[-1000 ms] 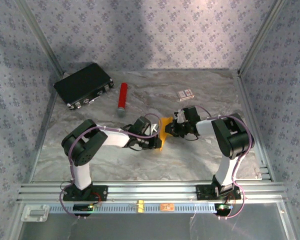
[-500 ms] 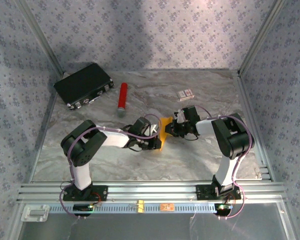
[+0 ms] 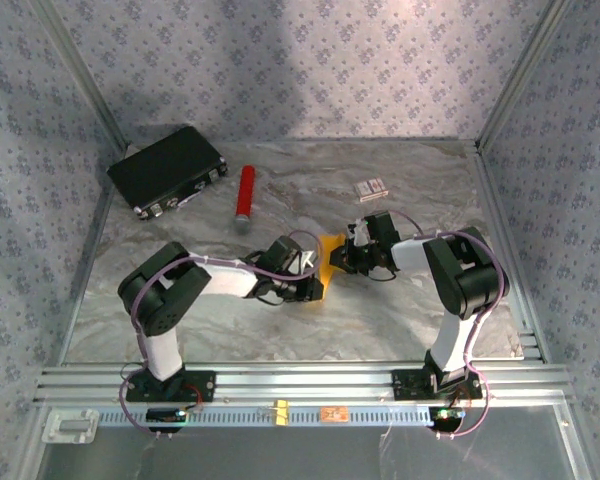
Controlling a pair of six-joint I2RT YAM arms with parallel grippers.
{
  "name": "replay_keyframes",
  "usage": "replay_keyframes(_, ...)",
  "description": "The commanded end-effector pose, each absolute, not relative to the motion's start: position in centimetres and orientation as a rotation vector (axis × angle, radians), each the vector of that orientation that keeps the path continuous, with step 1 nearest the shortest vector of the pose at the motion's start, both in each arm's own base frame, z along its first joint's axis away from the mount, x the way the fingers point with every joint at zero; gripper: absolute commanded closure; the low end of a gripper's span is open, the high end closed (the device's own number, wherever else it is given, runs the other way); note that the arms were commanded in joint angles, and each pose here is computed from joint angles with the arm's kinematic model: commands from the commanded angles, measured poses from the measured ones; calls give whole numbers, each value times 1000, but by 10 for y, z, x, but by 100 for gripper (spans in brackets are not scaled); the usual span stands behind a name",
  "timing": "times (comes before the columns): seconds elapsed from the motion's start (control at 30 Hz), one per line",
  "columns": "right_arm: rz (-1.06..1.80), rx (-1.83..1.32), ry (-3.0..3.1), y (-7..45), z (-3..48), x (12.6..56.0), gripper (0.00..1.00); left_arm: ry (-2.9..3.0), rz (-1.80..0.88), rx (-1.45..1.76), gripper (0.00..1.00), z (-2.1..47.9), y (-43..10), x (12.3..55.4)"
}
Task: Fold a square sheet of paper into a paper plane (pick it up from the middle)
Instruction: Fold the wing for the fifth time at the center of the table.
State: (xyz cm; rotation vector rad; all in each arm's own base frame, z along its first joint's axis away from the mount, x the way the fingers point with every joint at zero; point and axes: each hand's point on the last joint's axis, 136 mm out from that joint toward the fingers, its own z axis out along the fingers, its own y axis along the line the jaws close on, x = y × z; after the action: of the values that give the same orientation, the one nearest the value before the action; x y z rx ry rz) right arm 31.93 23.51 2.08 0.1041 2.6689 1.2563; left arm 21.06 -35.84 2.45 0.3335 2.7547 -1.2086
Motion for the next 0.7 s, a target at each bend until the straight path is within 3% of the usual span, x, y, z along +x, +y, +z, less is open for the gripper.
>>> replay_keyframes(0.0,1058,184,2824,216,-20,300,88,2920,-1012,234,83,-1,-325,188)
replay_keyframes(0.23,1057,181,2824,217,-19,301,88,2774,-1039,256,79,44,-336,209)
replay_keyframes(0.67,1059,178,2824,218,-18,301,88,2629,-1268,296,88,97,-383,240)
